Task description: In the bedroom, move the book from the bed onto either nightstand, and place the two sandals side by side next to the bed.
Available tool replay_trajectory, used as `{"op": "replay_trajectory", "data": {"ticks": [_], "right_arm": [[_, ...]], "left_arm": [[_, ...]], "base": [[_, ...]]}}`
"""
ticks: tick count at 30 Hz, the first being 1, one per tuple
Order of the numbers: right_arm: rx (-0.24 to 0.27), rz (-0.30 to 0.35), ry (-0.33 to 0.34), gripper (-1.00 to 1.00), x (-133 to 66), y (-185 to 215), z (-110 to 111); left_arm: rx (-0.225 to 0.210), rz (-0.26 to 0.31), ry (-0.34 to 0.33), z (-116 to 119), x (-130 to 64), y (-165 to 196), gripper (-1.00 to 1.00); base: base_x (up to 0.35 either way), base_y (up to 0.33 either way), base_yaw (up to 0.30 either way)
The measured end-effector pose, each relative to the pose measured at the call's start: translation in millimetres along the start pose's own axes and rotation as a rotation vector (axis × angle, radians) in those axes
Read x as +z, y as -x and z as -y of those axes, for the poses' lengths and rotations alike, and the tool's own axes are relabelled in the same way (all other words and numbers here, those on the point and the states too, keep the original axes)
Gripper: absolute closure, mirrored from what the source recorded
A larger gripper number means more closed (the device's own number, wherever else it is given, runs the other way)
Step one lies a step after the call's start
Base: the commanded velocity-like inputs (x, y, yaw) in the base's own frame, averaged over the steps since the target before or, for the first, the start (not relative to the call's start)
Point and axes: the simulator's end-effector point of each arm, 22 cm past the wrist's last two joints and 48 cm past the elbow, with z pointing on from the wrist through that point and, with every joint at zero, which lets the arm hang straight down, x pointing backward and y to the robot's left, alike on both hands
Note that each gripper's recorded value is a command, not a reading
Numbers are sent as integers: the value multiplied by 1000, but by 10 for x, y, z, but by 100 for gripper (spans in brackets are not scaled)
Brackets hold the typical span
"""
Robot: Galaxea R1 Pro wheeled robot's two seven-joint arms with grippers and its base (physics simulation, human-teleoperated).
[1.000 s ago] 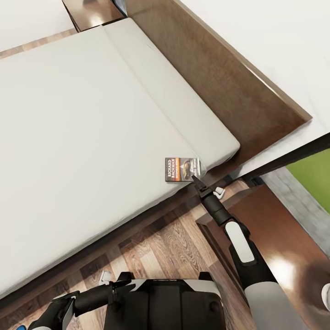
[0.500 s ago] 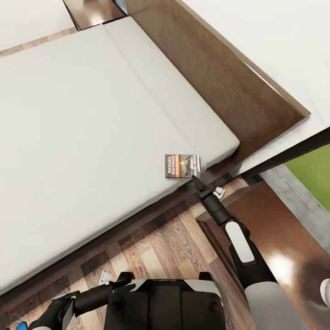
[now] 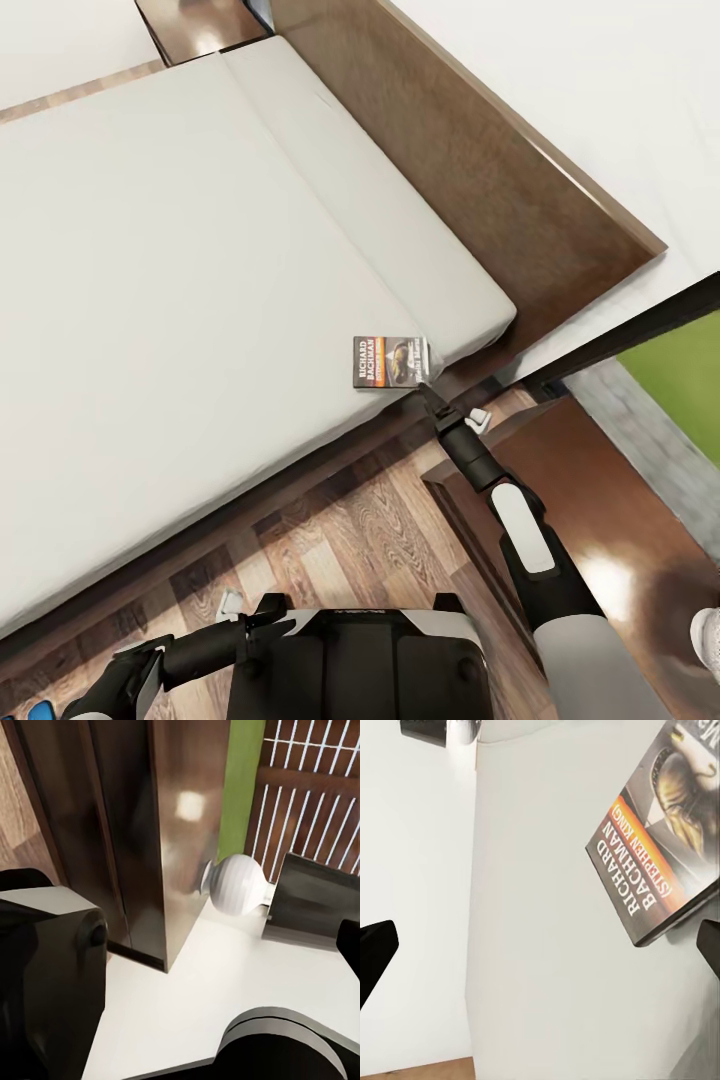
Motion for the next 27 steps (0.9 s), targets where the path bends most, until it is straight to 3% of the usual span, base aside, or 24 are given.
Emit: {"op": "replay_trajectory", "data": {"ticks": [12, 27], "right_arm": [[-1, 2, 1, -100, 0, 9, -3], [1, 0, -2, -100, 80, -13, 172]], "left_arm": [[-1, 1, -1, 2, -2, 2, -100], [-1, 0, -2, -156, 75, 52, -100]], "base": [[0, -14, 0], [0, 0, 0]]}}
